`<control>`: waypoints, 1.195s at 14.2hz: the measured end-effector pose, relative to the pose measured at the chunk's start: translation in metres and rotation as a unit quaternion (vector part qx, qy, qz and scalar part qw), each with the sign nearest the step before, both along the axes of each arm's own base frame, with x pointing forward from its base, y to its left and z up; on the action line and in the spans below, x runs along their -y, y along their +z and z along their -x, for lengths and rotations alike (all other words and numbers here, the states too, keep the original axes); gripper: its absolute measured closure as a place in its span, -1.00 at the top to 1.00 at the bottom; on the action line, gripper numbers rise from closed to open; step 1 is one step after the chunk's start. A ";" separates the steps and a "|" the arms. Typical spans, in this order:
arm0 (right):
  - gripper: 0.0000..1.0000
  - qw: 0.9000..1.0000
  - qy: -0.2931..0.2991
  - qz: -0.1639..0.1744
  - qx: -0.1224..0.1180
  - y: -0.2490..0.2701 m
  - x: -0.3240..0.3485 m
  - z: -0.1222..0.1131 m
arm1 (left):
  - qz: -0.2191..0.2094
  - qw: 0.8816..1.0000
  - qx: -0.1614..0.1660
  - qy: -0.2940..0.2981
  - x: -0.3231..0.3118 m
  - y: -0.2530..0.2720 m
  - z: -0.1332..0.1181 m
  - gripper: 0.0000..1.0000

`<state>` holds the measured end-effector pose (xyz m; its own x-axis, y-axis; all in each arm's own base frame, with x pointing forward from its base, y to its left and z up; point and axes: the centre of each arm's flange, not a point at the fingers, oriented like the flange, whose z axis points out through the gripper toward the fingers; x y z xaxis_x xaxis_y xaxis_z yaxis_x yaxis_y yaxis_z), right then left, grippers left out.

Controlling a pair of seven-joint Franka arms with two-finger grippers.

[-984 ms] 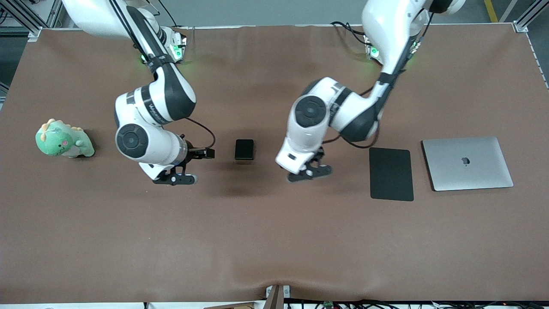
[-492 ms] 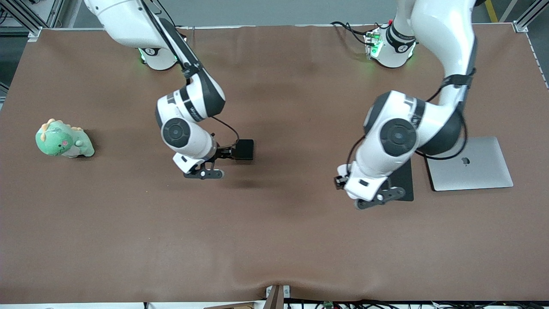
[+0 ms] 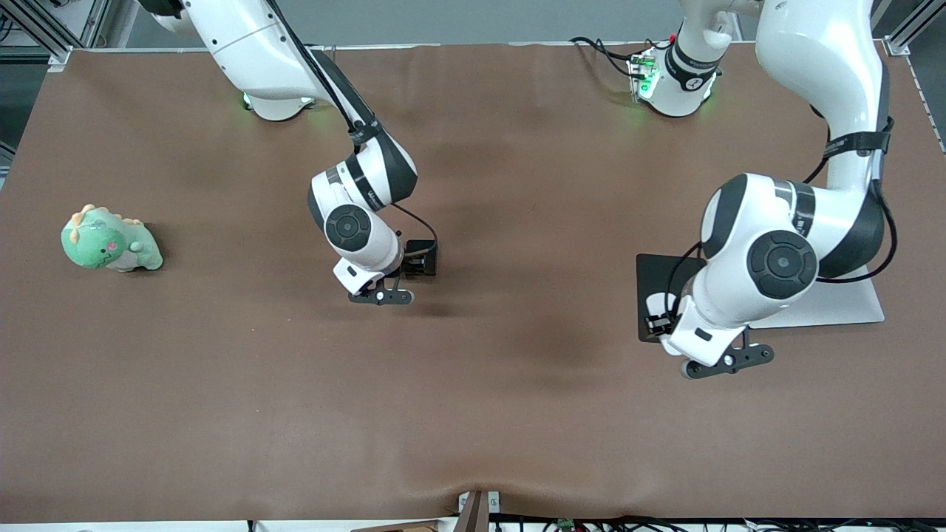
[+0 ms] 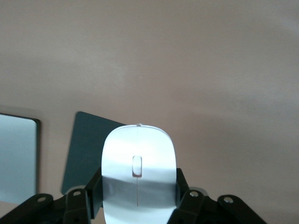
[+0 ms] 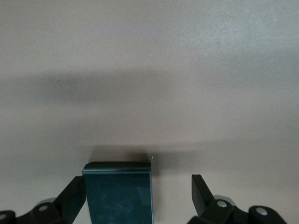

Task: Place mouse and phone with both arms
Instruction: 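Lower the mouse onto the black pad while the right gripper lifts the phone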

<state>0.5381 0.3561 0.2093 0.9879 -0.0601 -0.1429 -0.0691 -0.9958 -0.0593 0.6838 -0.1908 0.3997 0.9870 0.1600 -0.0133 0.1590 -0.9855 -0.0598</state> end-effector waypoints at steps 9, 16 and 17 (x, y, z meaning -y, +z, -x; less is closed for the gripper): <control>1.00 1.000 -0.020 -0.005 -0.021 -0.026 -0.029 0.025 | 0.001 0.991 -0.029 -0.131 -0.048 -0.047 0.028 0.22; 0.99 1.000 -0.020 -0.005 -0.013 -0.037 -0.028 0.033 | 0.006 0.985 -0.039 -0.168 -0.059 -0.122 0.069 0.22; 0.86 1.000 -0.020 -0.005 -0.013 -0.037 -0.028 0.033 | 0.007 0.985 -0.035 -0.168 -0.061 -0.131 0.073 0.22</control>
<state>0.5048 0.3843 0.1720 0.9805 -0.0981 -0.1703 -0.1109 -0.9915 -0.0674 0.6112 -0.1299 0.2690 0.9810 -0.1754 -0.0825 -0.1795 -0.9827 -0.0460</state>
